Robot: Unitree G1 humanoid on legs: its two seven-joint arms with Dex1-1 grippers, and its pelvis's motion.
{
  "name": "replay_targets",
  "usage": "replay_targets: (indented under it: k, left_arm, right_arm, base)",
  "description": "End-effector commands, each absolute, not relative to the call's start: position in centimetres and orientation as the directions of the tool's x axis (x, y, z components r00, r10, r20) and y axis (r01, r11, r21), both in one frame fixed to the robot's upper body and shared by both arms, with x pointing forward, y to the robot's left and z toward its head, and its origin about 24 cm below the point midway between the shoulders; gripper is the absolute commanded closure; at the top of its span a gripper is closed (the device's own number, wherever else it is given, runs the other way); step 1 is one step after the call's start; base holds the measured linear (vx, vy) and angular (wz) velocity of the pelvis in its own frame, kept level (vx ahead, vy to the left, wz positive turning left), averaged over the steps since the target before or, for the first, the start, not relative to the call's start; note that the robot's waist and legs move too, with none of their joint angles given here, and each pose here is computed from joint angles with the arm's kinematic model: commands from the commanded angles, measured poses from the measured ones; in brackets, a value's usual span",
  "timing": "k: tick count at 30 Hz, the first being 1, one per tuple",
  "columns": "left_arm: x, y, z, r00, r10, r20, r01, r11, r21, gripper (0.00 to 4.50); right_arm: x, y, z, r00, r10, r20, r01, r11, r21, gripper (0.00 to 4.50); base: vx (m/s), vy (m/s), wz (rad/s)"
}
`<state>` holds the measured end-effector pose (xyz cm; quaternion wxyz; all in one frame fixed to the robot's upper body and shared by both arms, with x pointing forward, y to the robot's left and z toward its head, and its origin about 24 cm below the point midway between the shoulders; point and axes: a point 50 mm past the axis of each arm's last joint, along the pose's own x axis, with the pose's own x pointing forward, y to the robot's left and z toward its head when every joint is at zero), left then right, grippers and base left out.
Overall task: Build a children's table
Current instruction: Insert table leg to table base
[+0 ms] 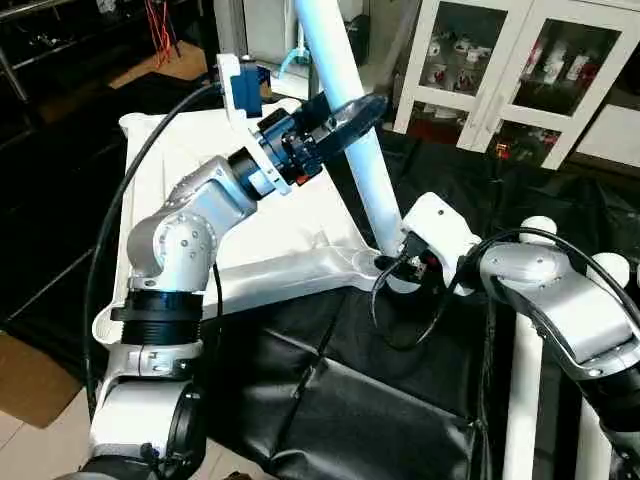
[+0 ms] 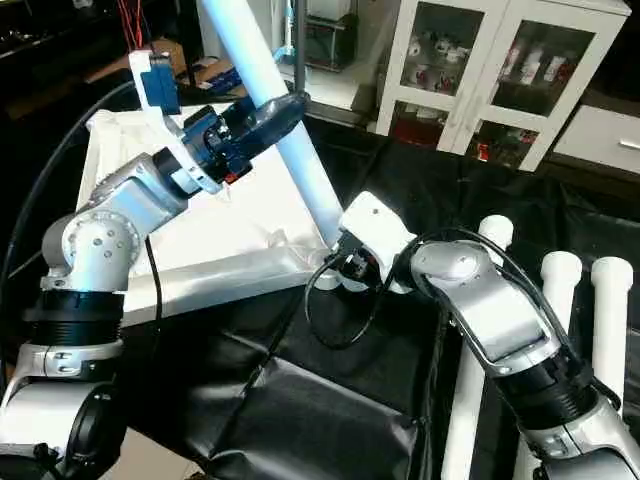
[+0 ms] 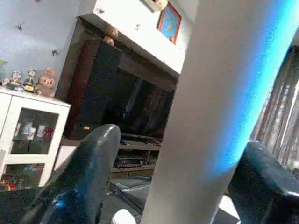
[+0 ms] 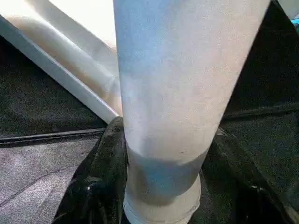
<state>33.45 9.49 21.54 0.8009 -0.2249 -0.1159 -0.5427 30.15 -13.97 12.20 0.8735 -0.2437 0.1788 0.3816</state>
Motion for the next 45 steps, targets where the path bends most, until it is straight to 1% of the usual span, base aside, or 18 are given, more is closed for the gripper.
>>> replay_targets:
  k: [1,2,7,9,10,12,13,14,17,19,20,21,27,30,35,37,40,45]
  left_arm:
    - [33.4,9.7,21.9,0.378,-0.819,0.432,0.924,0.306,-0.228,1.29]
    - [33.5,9.7,22.0,0.378,-0.818,0.434,0.924,0.306,-0.229,1.58]
    - [33.9,10.1,22.6,0.397,-0.801,0.447,0.917,0.326,-0.231,1.65]
    - [34.3,10.4,23.1,0.411,-0.790,0.455,0.911,0.343,-0.228,1.99]
    - [34.4,10.5,23.9,0.424,-0.785,0.452,0.905,0.352,-0.238,2.04]
    - [34.6,10.5,24.3,0.441,-0.780,0.444,0.897,0.370,-0.241,2.14]
    - [34.7,10.5,24.9,0.449,-0.775,0.445,0.893,0.373,-0.250,2.33]
    - [34.8,10.6,25.6,0.464,-0.770,0.438,0.885,0.387,-0.258,2.41]
    - [35.1,10.6,26.6,0.497,-0.759,0.420,0.867,0.419,-0.269,2.48]
    - [35.4,10.6,27.1,0.518,-0.756,0.399,0.855,0.444,-0.268,2.71]
    - [35.8,10.6,27.2,0.555,-0.743,0.374,0.831,0.477,-0.285,2.79]
    - [36.5,10.7,27.6,0.629,-0.708,0.321,0.776,0.553,-0.303,2.79]
    - [37.1,10.9,28.6,0.672,-0.667,0.324,0.740,0.576,-0.348,2.90]
    - [37.2,10.9,29.0,0.685,-0.648,0.333,0.725,0.561,-0.400,2.91]
    - [37.2,10.5,28.9,0.678,-0.664,0.315,0.727,0.543,-0.420,2.91]
    - [37.2,10.5,28.9,0.680,-0.663,0.313,0.725,0.542,-0.425,2.91]
    - [37.3,10.5,29.1,0.696,-0.651,0.302,0.709,0.557,-0.434,2.91]
    - [37.3,10.5,29.2,0.704,-0.645,0.298,0.698,0.550,-0.458,2.91]
  right_arm:
    - [30.5,-14.3,13.2,0.676,0.576,-0.459,-0.732,0.598,-0.327,2.65]
    - [30.5,-14.3,13.2,0.677,0.576,-0.458,-0.731,0.599,-0.327,2.65]
    - [30.6,-14.1,13.4,0.680,0.588,-0.438,-0.731,0.594,-0.337,2.65]
    - [30.6,-13.9,13.9,0.680,0.608,-0.411,-0.733,0.577,-0.359,2.65]
    - [30.5,-13.6,14.6,0.658,0.660,-0.362,-0.753,0.572,-0.326,2.65]
    - [30.5,-13.5,14.8,0.654,0.671,-0.349,-0.757,0.570,-0.321,2.65]
    - [30.4,-13.5,15.1,0.650,0.682,-0.336,-0.760,0.567,-0.319,2.09]
    - [30.4,-13.5,15.6,0.647,0.700,-0.303,-0.761,0.572,-0.305,1.95]
    - [30.3,-13.6,16.6,0.637,0.731,-0.243,-0.768,0.575,-0.282,1.88]
    - [30.3,-13.7,17.4,0.622,0.756,-0.206,-0.779,0.568,-0.266,1.60]
    - [30.3,-13.8,17.8,0.616,0.766,-0.186,-0.783,0.567,-0.257,1.53]
    - [30.4,-14.4,19.0,0.583,0.800,-0.138,-0.807,0.553,-0.205,1.53]
    - [30.7,-15.9,20.7,0.559,0.824,-0.096,-0.825,0.541,-0.163,1.50]
    - [31.0,-16.4,21.0,0.566,0.817,-0.109,-0.822,0.548,-0.156,1.50]
    - [30.6,-16.2,20.0,0.520,0.824,-0.226,-0.854,0.503,-0.134,1.50]
    - [30.6,-16.1,19.9,0.516,0.822,-0.241,-0.856,0.500,-0.132,1.50]
    - [31.6,-15.3,19.3,0.574,0.763,-0.298,-0.817,0.560,-0.140,1.50]
    - [32.1,-14.0,18.7,0.602,0.731,-0.322,-0.796,0.582,-0.168,1.50]
  base:
    - [0.000,0.000,0.00]
    - [0.000,0.000,0.00]
    - [0.000,0.000,0.00]
    - [0.000,0.000,0.00]
    - [0.000,0.000,0.00]
    - [0.000,0.000,0.00]
    - [0.000,0.000,0.00]
    - [0.000,0.000,0.00]
    - [0.000,0.000,0.00]
    - [0.000,0.000,0.00]
    - [0.000,0.000,0.00]
    - [0.000,0.000,0.00]
    - [0.000,0.000,0.00]
    - [0.000,0.000,0.00]
    - [0.000,0.000,0.00]
    - [0.000,0.000,0.00]
    - [0.000,0.000,0.00]
    - [0.000,0.000,0.00]
